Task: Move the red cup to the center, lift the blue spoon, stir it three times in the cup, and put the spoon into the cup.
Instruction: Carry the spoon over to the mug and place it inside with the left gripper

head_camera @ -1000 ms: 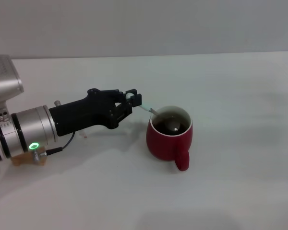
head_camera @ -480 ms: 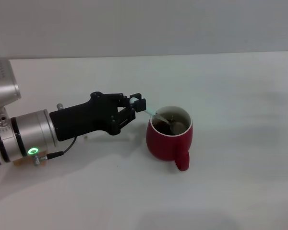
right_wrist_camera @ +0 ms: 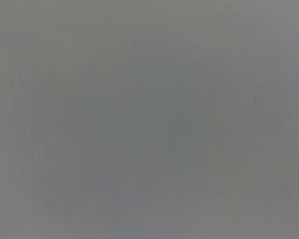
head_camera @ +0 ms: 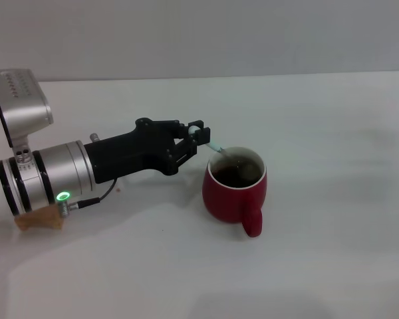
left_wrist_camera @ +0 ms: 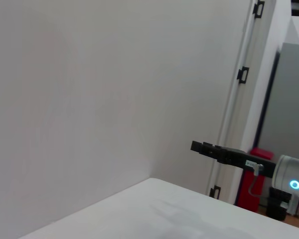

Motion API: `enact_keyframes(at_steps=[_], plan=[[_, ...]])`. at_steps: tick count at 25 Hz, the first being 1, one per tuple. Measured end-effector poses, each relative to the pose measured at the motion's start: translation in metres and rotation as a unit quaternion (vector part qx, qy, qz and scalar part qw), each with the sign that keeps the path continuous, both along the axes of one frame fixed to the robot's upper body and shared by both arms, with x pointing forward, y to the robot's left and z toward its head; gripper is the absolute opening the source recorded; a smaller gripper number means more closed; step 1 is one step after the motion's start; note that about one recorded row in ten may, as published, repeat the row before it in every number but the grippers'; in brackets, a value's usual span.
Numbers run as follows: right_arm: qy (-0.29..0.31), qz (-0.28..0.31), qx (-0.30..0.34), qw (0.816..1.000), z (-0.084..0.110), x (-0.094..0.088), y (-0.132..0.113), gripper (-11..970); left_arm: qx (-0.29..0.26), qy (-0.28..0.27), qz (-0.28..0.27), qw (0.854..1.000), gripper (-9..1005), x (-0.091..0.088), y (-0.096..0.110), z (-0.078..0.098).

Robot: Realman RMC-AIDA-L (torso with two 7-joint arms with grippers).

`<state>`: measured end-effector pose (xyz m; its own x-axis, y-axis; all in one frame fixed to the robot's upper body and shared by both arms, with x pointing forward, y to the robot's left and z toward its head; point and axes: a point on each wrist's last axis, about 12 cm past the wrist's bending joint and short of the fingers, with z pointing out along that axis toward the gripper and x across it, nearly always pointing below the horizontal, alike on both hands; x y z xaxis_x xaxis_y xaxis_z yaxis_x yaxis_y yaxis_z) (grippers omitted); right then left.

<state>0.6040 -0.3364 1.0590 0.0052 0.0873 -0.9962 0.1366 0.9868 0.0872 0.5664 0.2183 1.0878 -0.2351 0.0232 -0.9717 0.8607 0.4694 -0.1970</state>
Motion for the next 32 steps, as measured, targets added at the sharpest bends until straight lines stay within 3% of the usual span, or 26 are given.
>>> enact_keyframes(at_steps=[15, 20, 25, 32], plan=[[0.004, 0.003, 0.001, 1.000, 0.000, 0.002, 0.003, 588, -0.022, 0.011, 0.018, 1.000, 220, -0.018, 0.028, -0.006], [0.004, 0.003, 0.001, 1.000, 0.000, 0.002, 0.003, 589, -0.029, 0.013, 0.008, 0.999, 225, -0.022, 0.021, -0.008], [0.004, 0.004, 0.001, 1.000, 0.000, 0.003, 0.003, 589, -0.022, 0.007, -0.006, 1.000, 230, -0.014, 0.007, -0.005], [0.005, 0.003, 0.002, 1.000, -0.001, 0.002, 0.003, 589, -0.005, 0.012, 0.033, 0.999, 237, -0.001, 0.006, -0.007]])
